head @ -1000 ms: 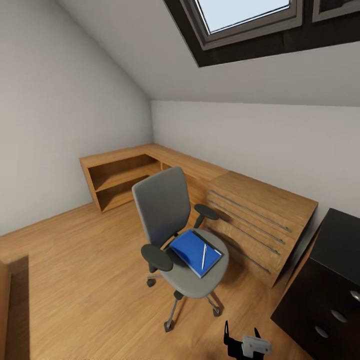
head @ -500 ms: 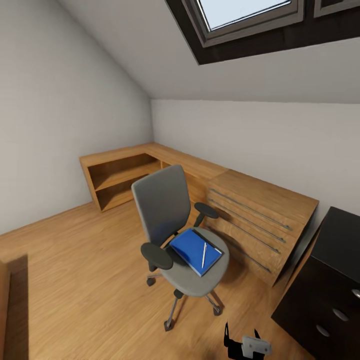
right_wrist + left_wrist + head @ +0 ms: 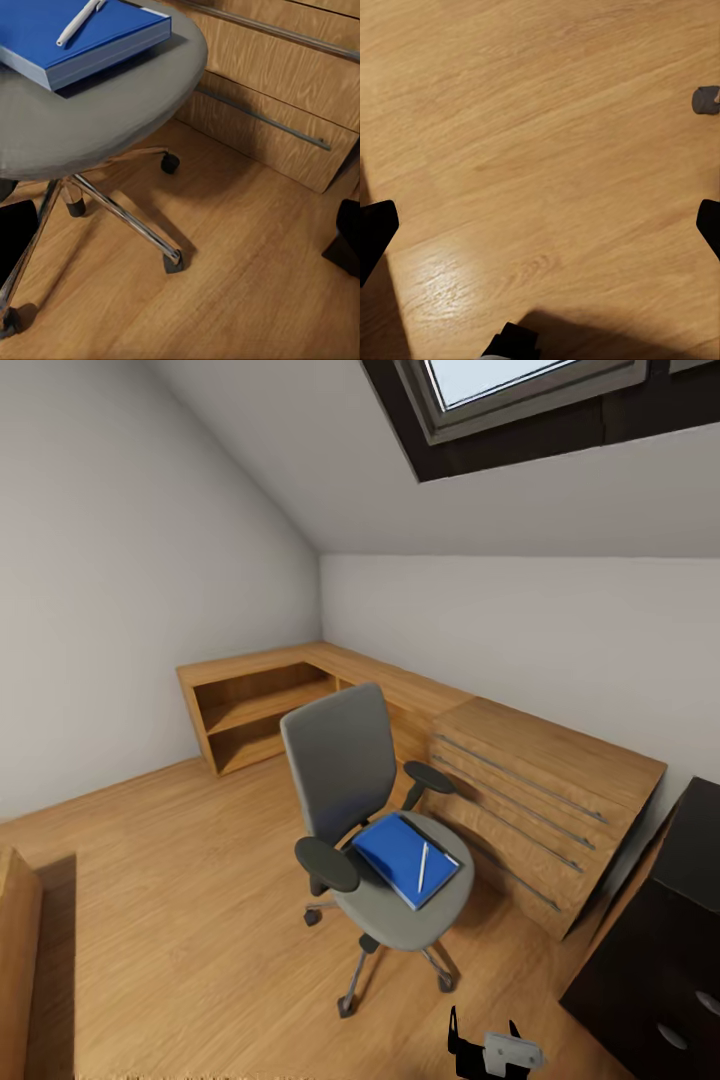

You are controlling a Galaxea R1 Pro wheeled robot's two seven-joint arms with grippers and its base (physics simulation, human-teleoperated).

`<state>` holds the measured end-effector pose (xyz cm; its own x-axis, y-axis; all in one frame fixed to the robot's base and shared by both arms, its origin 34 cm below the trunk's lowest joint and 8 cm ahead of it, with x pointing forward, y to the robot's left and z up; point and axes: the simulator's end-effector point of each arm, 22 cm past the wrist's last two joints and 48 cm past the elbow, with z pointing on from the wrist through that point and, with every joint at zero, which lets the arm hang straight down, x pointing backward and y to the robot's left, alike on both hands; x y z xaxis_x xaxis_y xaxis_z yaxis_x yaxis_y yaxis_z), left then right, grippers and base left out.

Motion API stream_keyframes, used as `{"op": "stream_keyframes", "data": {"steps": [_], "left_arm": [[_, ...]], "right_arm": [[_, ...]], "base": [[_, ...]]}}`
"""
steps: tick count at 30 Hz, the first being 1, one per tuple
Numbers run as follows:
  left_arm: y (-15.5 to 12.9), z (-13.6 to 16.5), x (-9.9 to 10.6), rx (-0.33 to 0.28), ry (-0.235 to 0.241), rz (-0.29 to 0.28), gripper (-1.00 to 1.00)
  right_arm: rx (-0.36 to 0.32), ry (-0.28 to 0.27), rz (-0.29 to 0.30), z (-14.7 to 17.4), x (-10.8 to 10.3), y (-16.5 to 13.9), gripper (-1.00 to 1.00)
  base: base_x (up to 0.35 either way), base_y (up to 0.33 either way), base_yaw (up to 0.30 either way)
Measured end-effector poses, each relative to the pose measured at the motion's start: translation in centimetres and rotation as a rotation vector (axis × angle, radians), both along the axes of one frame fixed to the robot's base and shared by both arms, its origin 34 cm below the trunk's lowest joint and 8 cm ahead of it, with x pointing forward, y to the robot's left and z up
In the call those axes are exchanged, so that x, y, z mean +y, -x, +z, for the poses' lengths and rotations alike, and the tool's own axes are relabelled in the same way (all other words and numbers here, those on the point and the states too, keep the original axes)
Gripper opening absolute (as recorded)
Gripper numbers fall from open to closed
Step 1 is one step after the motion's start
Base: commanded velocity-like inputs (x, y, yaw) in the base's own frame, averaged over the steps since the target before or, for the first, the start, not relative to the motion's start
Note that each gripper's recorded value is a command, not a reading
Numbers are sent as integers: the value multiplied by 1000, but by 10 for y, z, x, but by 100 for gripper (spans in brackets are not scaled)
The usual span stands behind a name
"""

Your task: In the bedroom, organize the workspace by keeping the computer under the desk, ensuring the monitor is on the desk, placing the keyboard on the desk next to the monitor, placing the mouse on the desk next to the keyboard, moving the folder from the swivel chair onto the desk next to the mouse, stacking the notebook on top of the folder with the pen on top of the notebook, and positioning the swivel chair next to the desk.

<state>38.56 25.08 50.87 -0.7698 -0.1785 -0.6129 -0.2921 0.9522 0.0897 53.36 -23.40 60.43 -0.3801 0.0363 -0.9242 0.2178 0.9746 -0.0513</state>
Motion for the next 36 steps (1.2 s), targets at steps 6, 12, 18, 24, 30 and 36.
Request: {"op": "stream_keyframes", "data": {"steps": [6, 12, 18, 24, 30, 36], "left_arm": [[1, -11, -2, 0, 3, -1, 100], [4, -23, -2, 8, 3, -2, 100], [6, -30, -2, 14, 3, -2, 100], [6, -30, -5, 13, 7, -14, 100], [5, -30, -6, 11, 7, -20, 100], [-66, 12, -39, -119, 79, 15, 100]], "right_arm": [[5, 0, -1, -12, -1, 2, 100], [12, 0, -1, -25, 0, 4, 100], [20, 0, -1, -33, 0, 6, 100], [16, 0, 0, -33, 0, 5, 100], [5, -1, -6, -30, -1, 1, 100], [-68, -39, -68, 13, 7, -59, 100]], "base": [[0, 0, 170], [0, 0, 146], [0, 0, 158], [0, 0, 39], [0, 0, 7], [0, 0, 0]]}}
